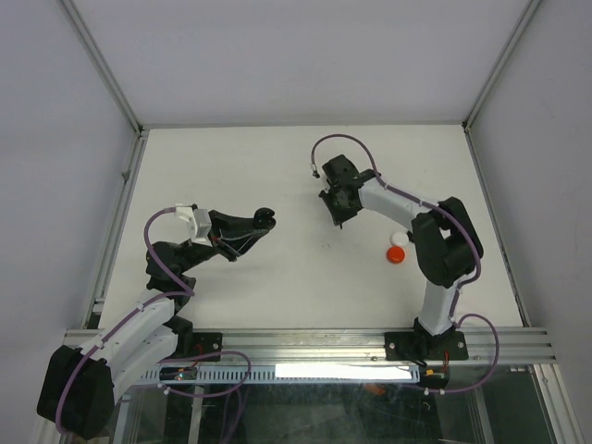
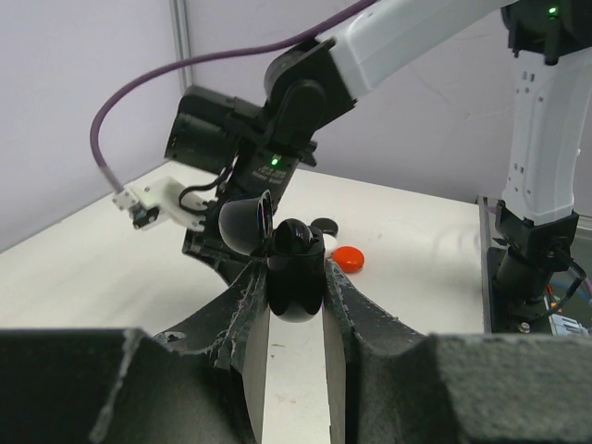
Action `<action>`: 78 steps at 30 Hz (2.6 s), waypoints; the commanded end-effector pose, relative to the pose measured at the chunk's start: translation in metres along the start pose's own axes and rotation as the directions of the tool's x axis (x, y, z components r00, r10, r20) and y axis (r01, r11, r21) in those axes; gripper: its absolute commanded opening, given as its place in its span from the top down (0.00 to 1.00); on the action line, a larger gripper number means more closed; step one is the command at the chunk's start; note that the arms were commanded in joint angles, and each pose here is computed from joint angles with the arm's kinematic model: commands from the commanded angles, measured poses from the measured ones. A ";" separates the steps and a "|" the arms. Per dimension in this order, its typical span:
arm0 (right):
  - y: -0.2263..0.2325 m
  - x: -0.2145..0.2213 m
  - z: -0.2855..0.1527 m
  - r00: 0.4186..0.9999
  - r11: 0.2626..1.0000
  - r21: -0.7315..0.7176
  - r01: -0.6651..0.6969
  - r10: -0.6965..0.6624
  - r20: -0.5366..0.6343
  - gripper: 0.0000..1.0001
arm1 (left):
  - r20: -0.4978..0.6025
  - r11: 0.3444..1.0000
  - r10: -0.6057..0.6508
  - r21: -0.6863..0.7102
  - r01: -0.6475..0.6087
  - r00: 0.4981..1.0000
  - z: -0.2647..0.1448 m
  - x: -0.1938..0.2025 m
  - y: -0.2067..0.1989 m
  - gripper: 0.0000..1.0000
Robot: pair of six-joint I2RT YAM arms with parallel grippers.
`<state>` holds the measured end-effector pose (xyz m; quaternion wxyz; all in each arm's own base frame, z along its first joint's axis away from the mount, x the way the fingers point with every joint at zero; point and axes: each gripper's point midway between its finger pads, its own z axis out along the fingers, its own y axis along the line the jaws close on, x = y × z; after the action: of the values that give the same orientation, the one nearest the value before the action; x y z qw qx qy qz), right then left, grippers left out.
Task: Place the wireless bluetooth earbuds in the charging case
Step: Pick up the earbud from the center of the board, then place the earbud in the charging case.
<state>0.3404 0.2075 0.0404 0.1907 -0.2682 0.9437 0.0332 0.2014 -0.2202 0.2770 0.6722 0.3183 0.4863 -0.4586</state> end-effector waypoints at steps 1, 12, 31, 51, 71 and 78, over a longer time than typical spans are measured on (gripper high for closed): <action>0.012 -0.044 -0.063 0.968 1.000 -0.027 0.003 0.004 0.250 0.84 | 0.052 0.998 0.063 0.002 -0.063 0.997 0.005 -0.022 0.001 0.90; 0.057 -0.086 -0.184 0.736 0.988 -0.092 0.124 -0.029 0.676 0.84 | 0.075 0.997 0.071 -0.002 -0.071 0.995 0.003 -0.026 0.000 0.90; 0.144 -0.084 -0.320 0.277 0.884 -0.256 0.391 0.152 0.949 0.85 | 0.106 0.997 0.074 0.000 -0.075 0.992 0.001 -0.030 -0.002 0.90; 0.206 -0.076 -0.338 0.189 0.723 -0.322 0.611 0.261 0.946 0.86 | 0.120 0.996 0.078 0.028 -0.082 0.990 0.001 -0.033 -0.009 0.90; 0.216 -0.076 -0.306 0.226 0.720 -0.336 0.607 0.249 0.942 0.86 | 0.131 0.997 0.062 0.030 -0.066 0.989 0.000 -0.035 -0.010 0.90; 0.217 -0.076 -0.306 0.214 0.717 -0.344 0.606 0.270 0.939 0.87 | 0.135 0.998 0.051 0.035 -0.056 0.990 0.001 -0.035 -0.011 0.90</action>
<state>0.1854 0.3790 0.3310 0.6058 -0.3602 0.5149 0.4880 0.1927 -0.2180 0.2951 0.6887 0.3121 0.4530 -0.4723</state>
